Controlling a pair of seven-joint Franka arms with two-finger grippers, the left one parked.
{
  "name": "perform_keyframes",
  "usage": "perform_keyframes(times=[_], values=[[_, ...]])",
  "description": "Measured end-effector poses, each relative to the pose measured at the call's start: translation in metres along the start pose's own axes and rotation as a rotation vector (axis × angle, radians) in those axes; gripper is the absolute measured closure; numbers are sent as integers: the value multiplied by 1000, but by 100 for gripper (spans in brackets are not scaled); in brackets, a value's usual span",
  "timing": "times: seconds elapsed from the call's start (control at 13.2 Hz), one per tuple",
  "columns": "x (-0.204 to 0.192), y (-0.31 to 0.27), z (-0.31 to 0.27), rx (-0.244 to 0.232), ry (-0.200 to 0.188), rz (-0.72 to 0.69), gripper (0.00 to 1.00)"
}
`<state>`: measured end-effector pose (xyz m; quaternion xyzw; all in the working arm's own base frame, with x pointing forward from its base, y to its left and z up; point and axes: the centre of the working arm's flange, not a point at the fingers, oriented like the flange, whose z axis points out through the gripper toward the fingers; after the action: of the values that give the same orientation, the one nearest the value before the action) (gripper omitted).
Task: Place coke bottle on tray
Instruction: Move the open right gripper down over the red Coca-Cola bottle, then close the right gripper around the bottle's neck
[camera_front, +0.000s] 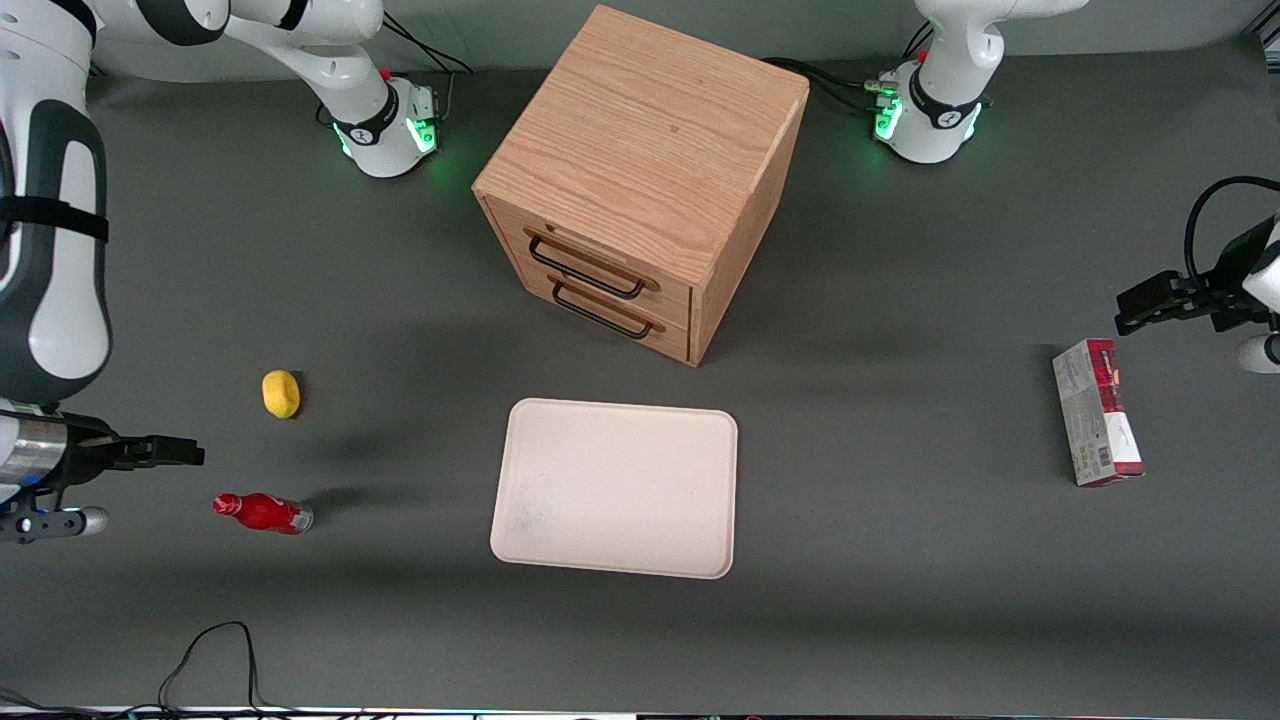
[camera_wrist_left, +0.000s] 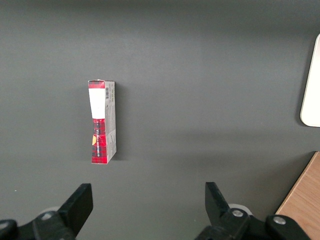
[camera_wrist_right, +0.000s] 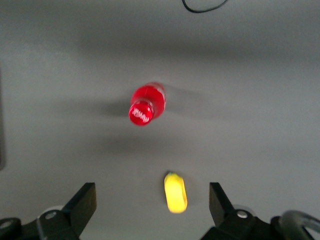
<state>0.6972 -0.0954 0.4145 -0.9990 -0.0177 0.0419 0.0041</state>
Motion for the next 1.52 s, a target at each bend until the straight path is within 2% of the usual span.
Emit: perform_keyframes(times=[0.23,0.68,0.91,1.52], values=[[4,-1,34,-11,51,-1,0],[19,-27,65,-25,126,13,0],[24,-39,75,-27,129,12,0],[23,-26,83,-34,117,-4,0]])
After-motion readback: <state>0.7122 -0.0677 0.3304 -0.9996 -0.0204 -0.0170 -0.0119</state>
